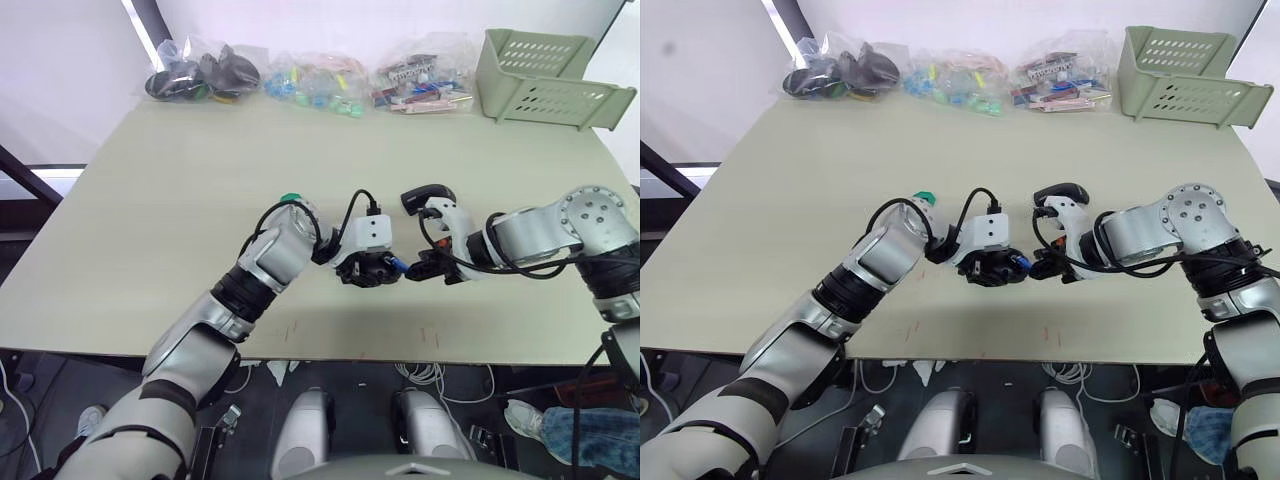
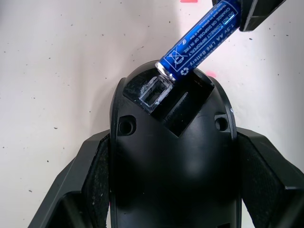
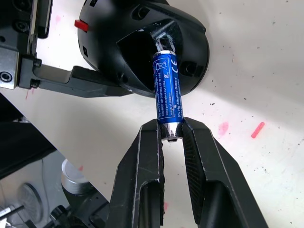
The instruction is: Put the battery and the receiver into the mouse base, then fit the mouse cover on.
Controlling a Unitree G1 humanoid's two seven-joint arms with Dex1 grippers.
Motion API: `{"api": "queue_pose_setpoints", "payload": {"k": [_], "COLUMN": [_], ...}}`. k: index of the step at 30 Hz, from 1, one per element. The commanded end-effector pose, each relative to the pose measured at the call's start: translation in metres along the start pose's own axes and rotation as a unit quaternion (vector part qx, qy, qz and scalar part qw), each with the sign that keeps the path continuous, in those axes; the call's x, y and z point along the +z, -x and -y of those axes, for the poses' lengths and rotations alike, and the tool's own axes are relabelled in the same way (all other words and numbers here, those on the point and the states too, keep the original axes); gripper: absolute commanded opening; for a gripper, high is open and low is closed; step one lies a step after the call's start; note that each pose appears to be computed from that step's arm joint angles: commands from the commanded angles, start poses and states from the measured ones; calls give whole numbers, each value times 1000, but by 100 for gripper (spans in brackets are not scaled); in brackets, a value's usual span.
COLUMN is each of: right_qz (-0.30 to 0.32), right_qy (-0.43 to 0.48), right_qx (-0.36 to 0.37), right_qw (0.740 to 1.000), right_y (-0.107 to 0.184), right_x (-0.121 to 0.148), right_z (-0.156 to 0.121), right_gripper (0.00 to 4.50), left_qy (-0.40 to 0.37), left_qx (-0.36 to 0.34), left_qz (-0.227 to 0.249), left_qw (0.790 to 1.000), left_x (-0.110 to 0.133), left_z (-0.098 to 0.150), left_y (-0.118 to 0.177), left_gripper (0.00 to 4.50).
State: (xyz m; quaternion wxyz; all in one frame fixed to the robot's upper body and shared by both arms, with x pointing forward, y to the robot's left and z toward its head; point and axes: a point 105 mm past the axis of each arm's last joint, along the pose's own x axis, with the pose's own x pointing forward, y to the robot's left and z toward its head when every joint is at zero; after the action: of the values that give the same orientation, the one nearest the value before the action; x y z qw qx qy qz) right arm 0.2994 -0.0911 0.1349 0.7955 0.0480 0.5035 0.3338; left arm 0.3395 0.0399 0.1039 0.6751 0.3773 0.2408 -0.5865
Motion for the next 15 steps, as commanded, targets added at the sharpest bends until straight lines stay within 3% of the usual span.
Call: {"api": "queue_pose_setpoints", "payload": {"k": [1, 15], "right_qz": [-4, -38], "right_qy": [12, 29], "right_qx": [9, -1], "right_qw": [1000, 999], "right_y": [4, -4], "right_x": [3, -1], "right_z": [-6, -3], "right_gripper": [12, 12], "left_qy": [21, 23], "left_qx": [-10, -13], "left_qz": [-38, -39], "left_qw": [999, 999], "left_x": [-20, -20], "left_z": [8, 10], "left_y": [-15, -17], "left_gripper": [300, 300]}}
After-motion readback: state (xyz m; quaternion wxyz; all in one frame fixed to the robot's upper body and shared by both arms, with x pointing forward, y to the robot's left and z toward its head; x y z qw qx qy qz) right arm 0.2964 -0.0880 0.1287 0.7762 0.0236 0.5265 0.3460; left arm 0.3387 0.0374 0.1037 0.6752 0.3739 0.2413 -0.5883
